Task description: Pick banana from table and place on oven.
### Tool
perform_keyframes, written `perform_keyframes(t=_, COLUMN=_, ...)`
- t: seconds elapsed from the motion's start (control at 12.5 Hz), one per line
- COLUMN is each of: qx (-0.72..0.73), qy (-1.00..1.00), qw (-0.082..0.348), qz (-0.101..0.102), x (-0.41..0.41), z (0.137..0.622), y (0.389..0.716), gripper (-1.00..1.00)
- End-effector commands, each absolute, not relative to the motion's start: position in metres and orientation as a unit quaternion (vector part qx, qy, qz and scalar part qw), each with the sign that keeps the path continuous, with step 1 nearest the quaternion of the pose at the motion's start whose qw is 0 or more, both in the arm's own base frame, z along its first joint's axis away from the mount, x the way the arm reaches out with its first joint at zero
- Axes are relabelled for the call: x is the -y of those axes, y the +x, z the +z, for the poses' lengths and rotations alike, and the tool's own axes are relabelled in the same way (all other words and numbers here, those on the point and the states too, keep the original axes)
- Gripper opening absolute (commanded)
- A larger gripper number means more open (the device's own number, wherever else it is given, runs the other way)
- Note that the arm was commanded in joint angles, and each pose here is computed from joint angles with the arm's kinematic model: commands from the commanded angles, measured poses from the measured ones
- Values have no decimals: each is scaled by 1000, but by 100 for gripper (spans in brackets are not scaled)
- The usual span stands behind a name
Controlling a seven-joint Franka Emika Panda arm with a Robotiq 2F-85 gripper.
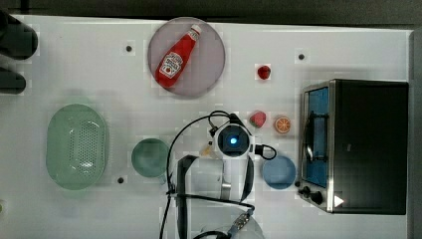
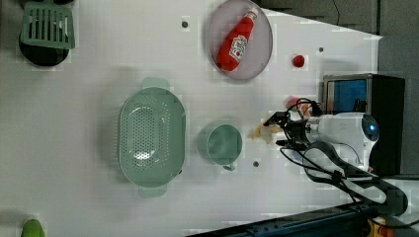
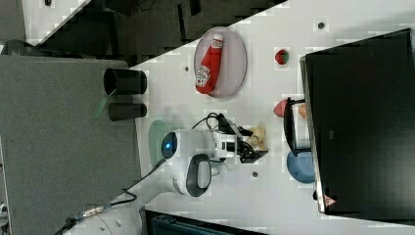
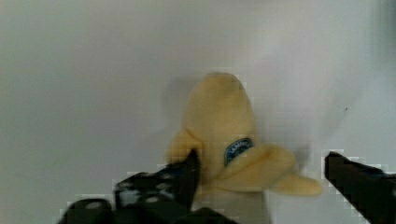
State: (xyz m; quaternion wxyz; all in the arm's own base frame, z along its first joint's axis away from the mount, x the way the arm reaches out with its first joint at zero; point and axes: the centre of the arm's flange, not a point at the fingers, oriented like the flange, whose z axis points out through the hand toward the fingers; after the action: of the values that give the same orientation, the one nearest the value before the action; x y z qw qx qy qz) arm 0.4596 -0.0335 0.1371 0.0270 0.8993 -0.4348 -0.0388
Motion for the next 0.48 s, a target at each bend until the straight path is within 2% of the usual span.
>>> perform_keyframes(t=0.08, qx=452, qy=892, qw=12, qz=-12, x=27, z=163, y=475, gripper=18)
perform_keyframes(t=0.32, qx=452, qy=892, qw=12, qz=-12, x=28, z=163, y=476, gripper=-50)
perform_keyframes(t=0.4, qx=452, qy=892, qw=12, qz=-11, x=28, z=164, y=476, gripper=-64)
perform_keyframes(t=0.48, qx=451, qy=892, qw=10, qz=-9, x=27, z=167, y=477, gripper=-64)
